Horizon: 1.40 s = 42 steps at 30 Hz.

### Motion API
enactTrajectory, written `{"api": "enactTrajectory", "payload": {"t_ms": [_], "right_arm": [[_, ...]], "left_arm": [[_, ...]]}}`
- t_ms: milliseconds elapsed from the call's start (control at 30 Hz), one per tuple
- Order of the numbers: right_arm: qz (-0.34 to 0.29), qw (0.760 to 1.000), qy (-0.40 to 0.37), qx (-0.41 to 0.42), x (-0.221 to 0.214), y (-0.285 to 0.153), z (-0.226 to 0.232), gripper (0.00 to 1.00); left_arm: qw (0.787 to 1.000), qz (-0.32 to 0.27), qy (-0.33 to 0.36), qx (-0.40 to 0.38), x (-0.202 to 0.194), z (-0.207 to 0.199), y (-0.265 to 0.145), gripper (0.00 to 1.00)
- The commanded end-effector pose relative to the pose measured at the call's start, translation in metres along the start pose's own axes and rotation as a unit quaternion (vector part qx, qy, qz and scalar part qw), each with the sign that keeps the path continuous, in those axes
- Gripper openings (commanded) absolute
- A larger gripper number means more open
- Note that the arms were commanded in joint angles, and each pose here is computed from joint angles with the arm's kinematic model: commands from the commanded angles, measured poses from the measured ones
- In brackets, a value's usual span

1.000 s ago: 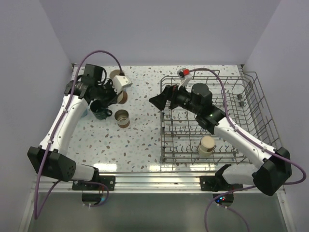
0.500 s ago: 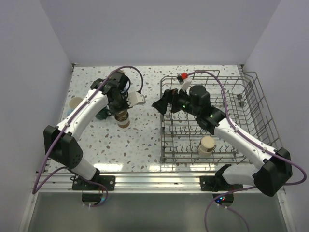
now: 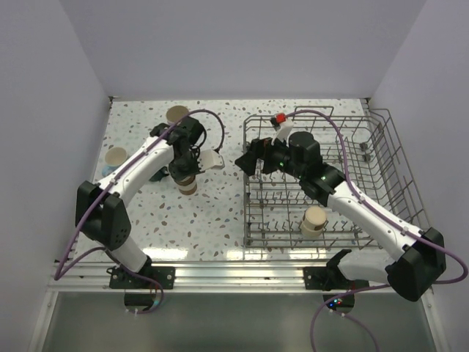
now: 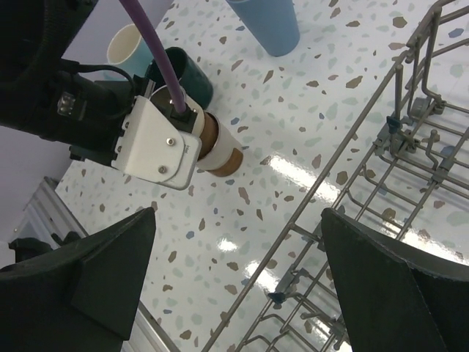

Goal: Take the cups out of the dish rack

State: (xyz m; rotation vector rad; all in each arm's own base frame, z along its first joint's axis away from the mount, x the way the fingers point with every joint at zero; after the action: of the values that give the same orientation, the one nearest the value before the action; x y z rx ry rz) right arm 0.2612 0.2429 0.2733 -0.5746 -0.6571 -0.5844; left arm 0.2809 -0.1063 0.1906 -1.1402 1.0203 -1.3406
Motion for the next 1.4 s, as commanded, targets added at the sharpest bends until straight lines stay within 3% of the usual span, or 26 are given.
{"api": "enactTrajectory", "payload": {"t_ms": [0,233,500,600,733,833,1000,1167,1367], "right_arm": [[-0.022,1.0,-0.015,-0.006,0.009,-0.008,0.002,0.98],[-0.02,0.999,-0.015,-0.024,0.007,-0.009,-0.003,0.98],[-0.045,0.992,-0.007,-0.114,0.013,-0.028,-0.021,0.98],[-0.051,0.975,-0.002,-0.217,0.012,-0.049,-0.046,0.98],[-0.052,0.944,0.025,-0.326,0.008,-0.078,-0.069,0.98],[-0.013,0.912,0.032,-0.41,-0.011,-0.115,-0.09,0.98],[0.019,0.887,0.051,-0.459,-0.036,-0.153,-0.107,0.98],[0.05,0.855,0.083,-0.509,-0.061,-0.181,-0.118,0.98],[0.071,0.85,0.12,-0.508,-0.095,-0.177,-0.134,0.98]], "left_arm": [[1.0,0.02,0.017,-0.01,-0.001,-0.002,0.011,0.0],[0.999,0.028,0.028,-0.008,0.007,-0.001,0.024,0.01],[1.0,0.0,0.023,-0.007,0.015,0.0,0.016,0.45],[0.999,-0.029,0.016,0.015,0.022,0.005,-0.003,0.56],[0.995,-0.085,-0.004,0.052,0.034,0.011,-0.033,0.61],[0.984,-0.141,-0.035,0.102,0.043,0.014,-0.055,0.65],[0.958,-0.214,-0.087,0.172,0.051,0.017,-0.072,0.72],[0.95,-0.238,-0.099,0.174,0.054,0.012,-0.07,0.72],[0.947,-0.259,-0.092,0.166,0.056,0.004,-0.069,0.72]]}}
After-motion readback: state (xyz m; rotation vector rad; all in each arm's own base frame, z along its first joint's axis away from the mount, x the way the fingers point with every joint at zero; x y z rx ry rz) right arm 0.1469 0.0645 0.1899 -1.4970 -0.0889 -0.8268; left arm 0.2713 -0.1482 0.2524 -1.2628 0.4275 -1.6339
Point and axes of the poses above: each gripper's point midway between its finger pads, its own y axis out along the fingers, its own z axis along the line the jaws close on, x = y × z, the point moved 5 cm from there along -y, back along the fingers, and after that the axes turned 15 degrees about y, right-handed, at the moved point
